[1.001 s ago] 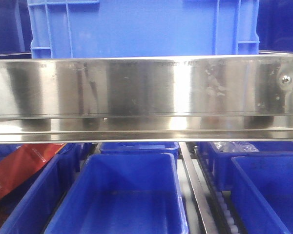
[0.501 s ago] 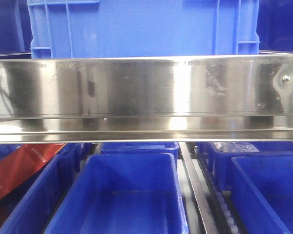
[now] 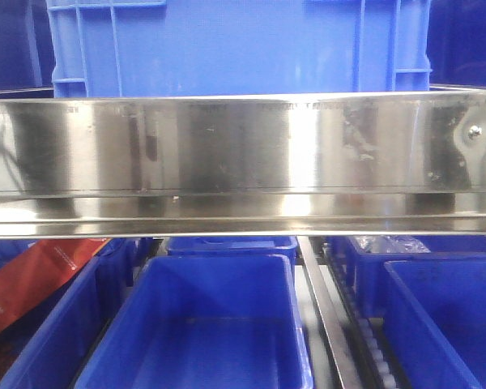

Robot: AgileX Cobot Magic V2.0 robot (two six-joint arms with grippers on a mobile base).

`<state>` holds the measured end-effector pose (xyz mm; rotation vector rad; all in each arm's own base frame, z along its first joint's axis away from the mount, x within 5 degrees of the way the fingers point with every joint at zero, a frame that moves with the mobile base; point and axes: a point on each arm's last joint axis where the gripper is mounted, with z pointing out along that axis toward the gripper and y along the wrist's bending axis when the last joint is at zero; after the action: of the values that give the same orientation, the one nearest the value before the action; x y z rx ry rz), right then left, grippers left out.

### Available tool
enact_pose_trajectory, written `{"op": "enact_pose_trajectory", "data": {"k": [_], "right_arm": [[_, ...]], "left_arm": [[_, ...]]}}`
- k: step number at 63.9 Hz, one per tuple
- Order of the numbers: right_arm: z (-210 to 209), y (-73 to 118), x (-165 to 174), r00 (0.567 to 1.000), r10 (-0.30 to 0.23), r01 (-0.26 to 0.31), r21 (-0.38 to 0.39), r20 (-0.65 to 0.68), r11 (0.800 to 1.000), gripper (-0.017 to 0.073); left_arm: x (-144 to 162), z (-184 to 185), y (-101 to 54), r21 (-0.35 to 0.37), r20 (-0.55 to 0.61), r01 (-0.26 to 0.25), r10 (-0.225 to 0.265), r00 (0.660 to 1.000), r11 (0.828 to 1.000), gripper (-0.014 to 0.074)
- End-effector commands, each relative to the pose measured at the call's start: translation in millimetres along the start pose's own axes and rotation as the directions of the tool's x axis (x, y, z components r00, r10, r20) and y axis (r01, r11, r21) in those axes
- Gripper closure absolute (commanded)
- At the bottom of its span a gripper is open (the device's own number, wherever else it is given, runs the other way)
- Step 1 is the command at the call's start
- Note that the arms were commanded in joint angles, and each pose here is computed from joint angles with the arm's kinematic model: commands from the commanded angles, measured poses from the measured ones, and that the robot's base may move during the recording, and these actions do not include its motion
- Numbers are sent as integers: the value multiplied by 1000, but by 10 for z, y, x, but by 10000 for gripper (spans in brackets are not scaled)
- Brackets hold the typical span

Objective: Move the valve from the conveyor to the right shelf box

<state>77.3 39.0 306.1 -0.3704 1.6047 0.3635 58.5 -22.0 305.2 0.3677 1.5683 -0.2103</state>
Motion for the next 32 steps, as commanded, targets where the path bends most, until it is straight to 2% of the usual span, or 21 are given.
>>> {"op": "enact_pose_trajectory", "data": {"k": [1, 10, 16, 22, 28, 32], "right_arm": [[-6, -7, -19, 1000, -8, 8, 8, 28, 1000, 718], [-5, -7, -20, 1000, -8, 8, 8, 29, 1000, 718], [-5, -7, -20, 1000, -8, 8, 8, 29, 1000, 718], [-5, -7, -20, 1000, -8, 8, 8, 29, 1000, 718], [-5, -7, -20, 1000, -8, 8, 8, 29, 1000, 718], [-5, -7, -20, 1000, -8, 8, 8, 29, 1000, 718]], "left_arm": [[-7, -28, 34, -58, 26, 8, -7, 1000, 998, 704], [150, -80, 99, -206, 16, 26, -23, 1000, 978, 704], [314, -107, 123, -296, 31, 69, -63, 998, 953, 704], [495, -141, 144, -386, 75, 79, -54, 996, 919, 704], [731, -137, 150, -433, 126, 141, -94, 987, 890, 704], [900, -104, 163, -453, 117, 158, -117, 986, 878, 704]]}}
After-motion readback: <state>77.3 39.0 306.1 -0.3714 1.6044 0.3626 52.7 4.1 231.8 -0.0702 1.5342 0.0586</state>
